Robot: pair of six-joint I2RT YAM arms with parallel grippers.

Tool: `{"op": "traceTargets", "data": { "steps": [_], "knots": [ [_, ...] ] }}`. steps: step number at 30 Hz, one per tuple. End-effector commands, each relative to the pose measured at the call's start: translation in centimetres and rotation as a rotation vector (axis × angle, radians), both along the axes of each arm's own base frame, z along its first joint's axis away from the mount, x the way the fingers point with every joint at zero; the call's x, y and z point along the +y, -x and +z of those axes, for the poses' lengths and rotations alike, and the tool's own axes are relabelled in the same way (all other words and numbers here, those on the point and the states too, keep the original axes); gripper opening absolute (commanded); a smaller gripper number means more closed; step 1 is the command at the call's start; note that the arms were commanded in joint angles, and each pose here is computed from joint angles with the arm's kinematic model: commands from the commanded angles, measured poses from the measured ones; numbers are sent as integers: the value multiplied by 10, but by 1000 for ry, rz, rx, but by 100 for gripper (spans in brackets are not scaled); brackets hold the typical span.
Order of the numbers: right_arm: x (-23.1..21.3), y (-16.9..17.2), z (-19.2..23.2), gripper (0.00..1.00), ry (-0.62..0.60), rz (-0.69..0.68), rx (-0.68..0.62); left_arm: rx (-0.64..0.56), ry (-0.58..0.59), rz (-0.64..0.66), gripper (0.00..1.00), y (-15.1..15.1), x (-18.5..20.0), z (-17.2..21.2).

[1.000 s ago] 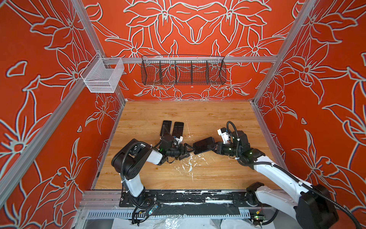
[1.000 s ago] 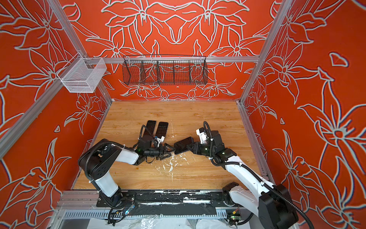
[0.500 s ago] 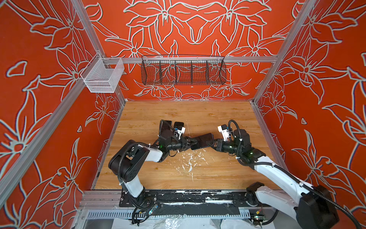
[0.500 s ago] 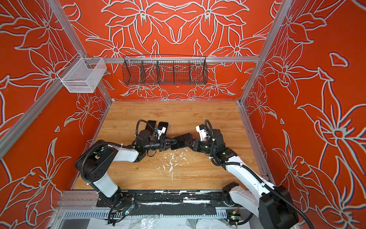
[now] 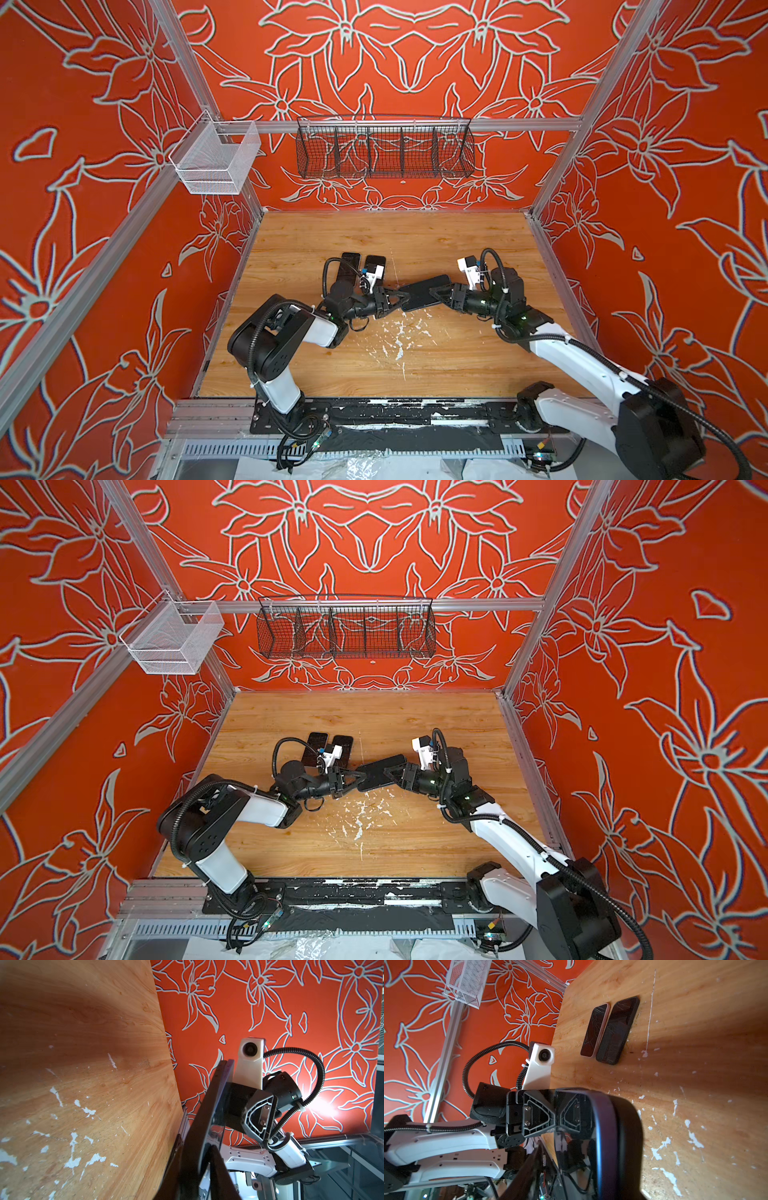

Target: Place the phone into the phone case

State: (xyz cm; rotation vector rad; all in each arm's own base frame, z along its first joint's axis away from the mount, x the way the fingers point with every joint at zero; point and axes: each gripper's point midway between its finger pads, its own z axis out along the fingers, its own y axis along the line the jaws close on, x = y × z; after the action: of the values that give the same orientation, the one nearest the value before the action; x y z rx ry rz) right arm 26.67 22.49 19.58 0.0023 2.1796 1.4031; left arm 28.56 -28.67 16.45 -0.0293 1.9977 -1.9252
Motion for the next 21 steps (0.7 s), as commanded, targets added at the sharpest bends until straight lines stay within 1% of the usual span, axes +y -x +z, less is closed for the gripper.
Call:
{"op": "traceTargets", "data": {
  "steps": [1, 3, 8, 13, 16, 19, 21],
  "knots": [
    [3, -7, 40, 52, -53, 20, -117, -50, 42, -46, 17, 8, 0, 11],
    [2, -10, 45, 54, -50, 18, -132, -49, 40, -54, 15, 10, 1, 10],
    [-2, -16, 54, 55, -62, 11, -157, -38, 38, -63, 8, 12, 4, 8],
    [-7, -24, 63, 54, -75, -7, -180, -13, 33, -70, 5, 13, 5, 2],
    [-7, -27, 69, 49, -90, -4, -194, -1, 33, -73, 4, 14, 5, 1],
    [-6, -31, 70, 39, -100, -3, -201, 3, 34, -74, 4, 13, 5, 1],
    [-5, -32, 69, 30, -104, 0, -204, 7, 35, -76, 4, 13, 5, 1]
  ]
}}
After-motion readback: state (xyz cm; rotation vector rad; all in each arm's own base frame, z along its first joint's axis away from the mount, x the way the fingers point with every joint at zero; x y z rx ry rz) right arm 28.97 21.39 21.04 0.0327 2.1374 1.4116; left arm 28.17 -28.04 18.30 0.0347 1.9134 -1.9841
